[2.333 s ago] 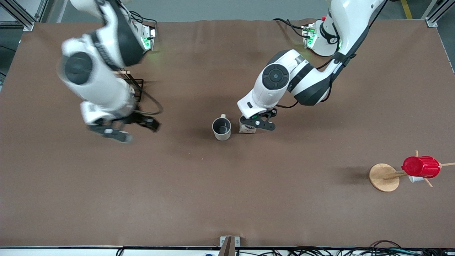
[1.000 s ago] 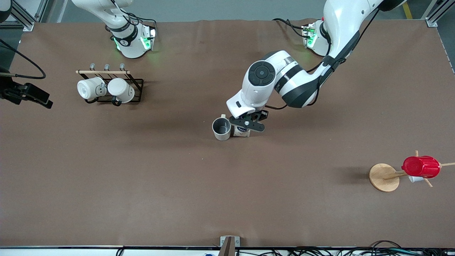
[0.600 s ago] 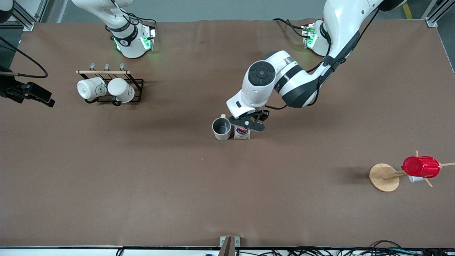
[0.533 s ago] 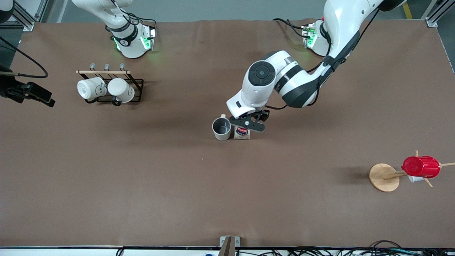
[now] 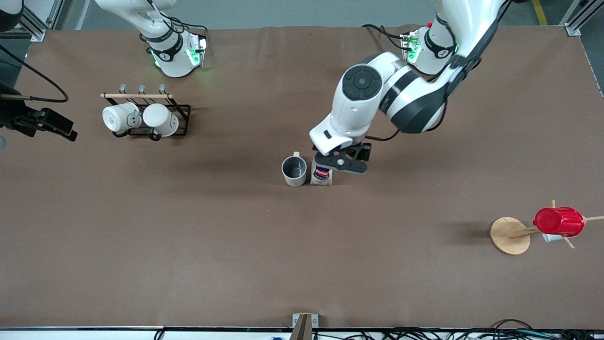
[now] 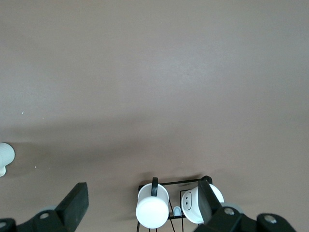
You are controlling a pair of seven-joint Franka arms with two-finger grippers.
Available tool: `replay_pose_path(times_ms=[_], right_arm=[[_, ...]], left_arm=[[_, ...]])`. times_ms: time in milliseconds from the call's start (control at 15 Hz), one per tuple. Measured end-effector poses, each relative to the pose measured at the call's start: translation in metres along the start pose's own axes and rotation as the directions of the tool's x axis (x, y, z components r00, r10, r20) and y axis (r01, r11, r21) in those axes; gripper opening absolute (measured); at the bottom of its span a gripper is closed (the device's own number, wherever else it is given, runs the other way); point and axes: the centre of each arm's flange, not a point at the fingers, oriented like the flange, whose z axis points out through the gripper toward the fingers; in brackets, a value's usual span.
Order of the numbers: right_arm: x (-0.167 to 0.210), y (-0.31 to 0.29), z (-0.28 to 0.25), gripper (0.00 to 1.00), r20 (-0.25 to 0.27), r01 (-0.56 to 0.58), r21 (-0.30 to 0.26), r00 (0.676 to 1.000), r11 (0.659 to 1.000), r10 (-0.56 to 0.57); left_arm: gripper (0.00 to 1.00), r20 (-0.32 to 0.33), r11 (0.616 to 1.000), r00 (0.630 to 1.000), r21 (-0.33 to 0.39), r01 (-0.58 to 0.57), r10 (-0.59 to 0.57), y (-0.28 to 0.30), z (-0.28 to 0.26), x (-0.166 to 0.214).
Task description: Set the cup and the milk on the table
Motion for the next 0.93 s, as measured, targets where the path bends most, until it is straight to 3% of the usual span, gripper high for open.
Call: replay_pose_path(times_ms=[267, 667, 933], right_arm=[[-0.002, 0.001, 0.0, 1.0, 0.014, -0.001, -0.001, 1.0, 1.0, 0.001], [-0.003, 0.002, 0.001, 1.0, 0.018, -0.001, -0.002, 1.0, 1.0, 0.001], [-0.003, 0.001, 0.001, 1.0, 0.019, 0.001, -0.002, 1.0, 1.0, -0.001]], left_arm=[[1.0, 0.01, 0.994, 1.0, 0.11, -0.007, 0.006, -0.058, -0.038, 0.0], [1.0, -0.028, 0.972, 0.977, 0.097, 0.215, -0.213, -0.176, -0.113, -0.006], [1.0, -0.051, 0.957, 0.957, 0.036, 0.288, -0.286, -0.231, -0.154, -0.02]])
